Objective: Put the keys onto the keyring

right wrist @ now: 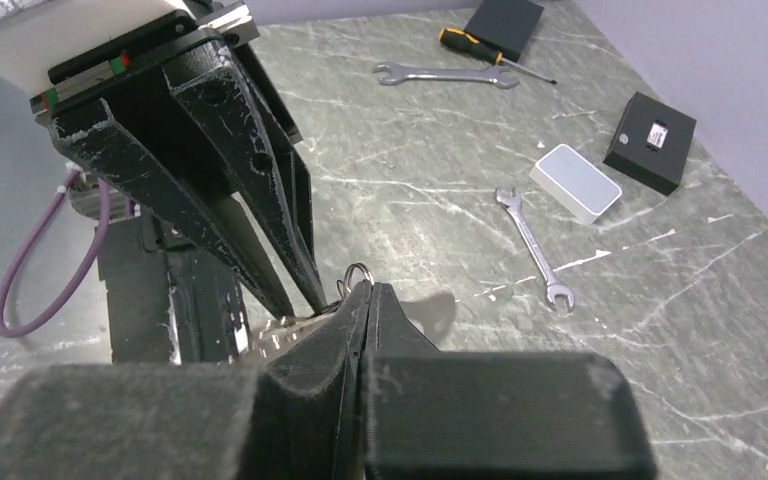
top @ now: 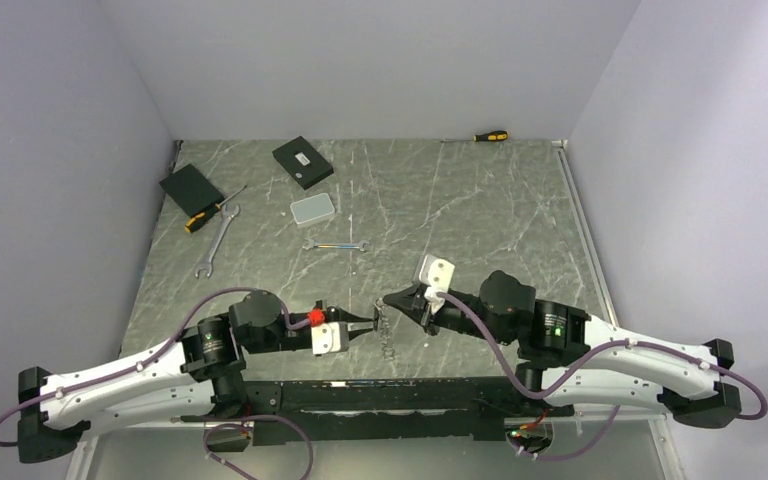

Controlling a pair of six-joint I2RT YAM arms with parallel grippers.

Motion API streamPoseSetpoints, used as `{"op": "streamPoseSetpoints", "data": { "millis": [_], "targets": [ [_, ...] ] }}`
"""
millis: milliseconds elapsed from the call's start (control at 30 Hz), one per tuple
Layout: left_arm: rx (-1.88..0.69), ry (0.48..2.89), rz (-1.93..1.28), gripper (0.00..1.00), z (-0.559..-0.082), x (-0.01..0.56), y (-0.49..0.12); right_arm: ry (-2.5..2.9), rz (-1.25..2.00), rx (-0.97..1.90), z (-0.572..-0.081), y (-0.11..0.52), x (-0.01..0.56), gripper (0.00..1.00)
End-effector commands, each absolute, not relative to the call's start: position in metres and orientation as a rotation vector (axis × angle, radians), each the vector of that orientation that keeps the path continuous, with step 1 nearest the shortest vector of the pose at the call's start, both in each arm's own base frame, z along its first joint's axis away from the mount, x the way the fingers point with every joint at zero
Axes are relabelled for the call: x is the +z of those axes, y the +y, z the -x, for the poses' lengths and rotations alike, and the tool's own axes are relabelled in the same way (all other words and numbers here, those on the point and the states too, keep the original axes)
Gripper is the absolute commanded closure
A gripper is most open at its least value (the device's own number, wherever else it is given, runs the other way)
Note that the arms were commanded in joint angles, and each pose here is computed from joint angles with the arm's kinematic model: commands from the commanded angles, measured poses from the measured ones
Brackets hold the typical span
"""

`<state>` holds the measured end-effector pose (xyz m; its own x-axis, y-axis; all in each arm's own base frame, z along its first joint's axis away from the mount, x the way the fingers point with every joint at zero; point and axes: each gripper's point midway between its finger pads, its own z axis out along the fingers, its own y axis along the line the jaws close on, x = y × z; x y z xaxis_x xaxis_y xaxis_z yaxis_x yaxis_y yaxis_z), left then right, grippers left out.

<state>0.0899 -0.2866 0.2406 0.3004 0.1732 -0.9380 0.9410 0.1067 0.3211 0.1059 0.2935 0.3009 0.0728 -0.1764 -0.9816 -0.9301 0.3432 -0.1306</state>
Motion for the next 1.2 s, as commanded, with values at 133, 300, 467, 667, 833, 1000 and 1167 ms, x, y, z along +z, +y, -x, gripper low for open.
{"op": "streamPoseSetpoints", "data": {
  "millis": [133, 300, 467, 667, 833, 1000, 1167],
  "targets": [
    [-0.821, 1.088, -1.276, 0.76, -0.089, 0.273, -0.283, 1.316, 1.000, 0.845, -0.107, 0.295, 0.332, 1.00],
    [-0.779, 1.084, -1.223, 0.72, -0.098, 0.286, -0.281, 1.317, 1.013, 0.853, -0.105, 0.297, 0.331, 1.00],
    [-0.733, 1.079, -1.195, 0.70, -0.107, 0.294, -0.279, 1.309, 1.017, 0.867, -0.103, 0.299, 0.332, 1.00],
    [-0.749, 1.048, -1.188, 0.70, -0.106, 0.300, -0.286, 1.310, 1.020, 0.873, -0.103, 0.302, 0.331, 1.00],
    [-0.761, 1.034, -1.173, 0.69, -0.106, 0.303, -0.289, 1.312, 1.033, 0.879, -0.101, 0.303, 0.329, 1.00],
    [-0.764, 1.023, -1.150, 0.70, -0.108, 0.308, -0.291, 1.309, 1.050, 0.885, -0.099, 0.305, 0.328, 1.00],
    [-0.747, 1.035, -1.137, 0.70, -0.113, 0.303, -0.292, 1.301, 1.057, 0.894, -0.098, 0.307, 0.328, 1.00]
  ]
}}
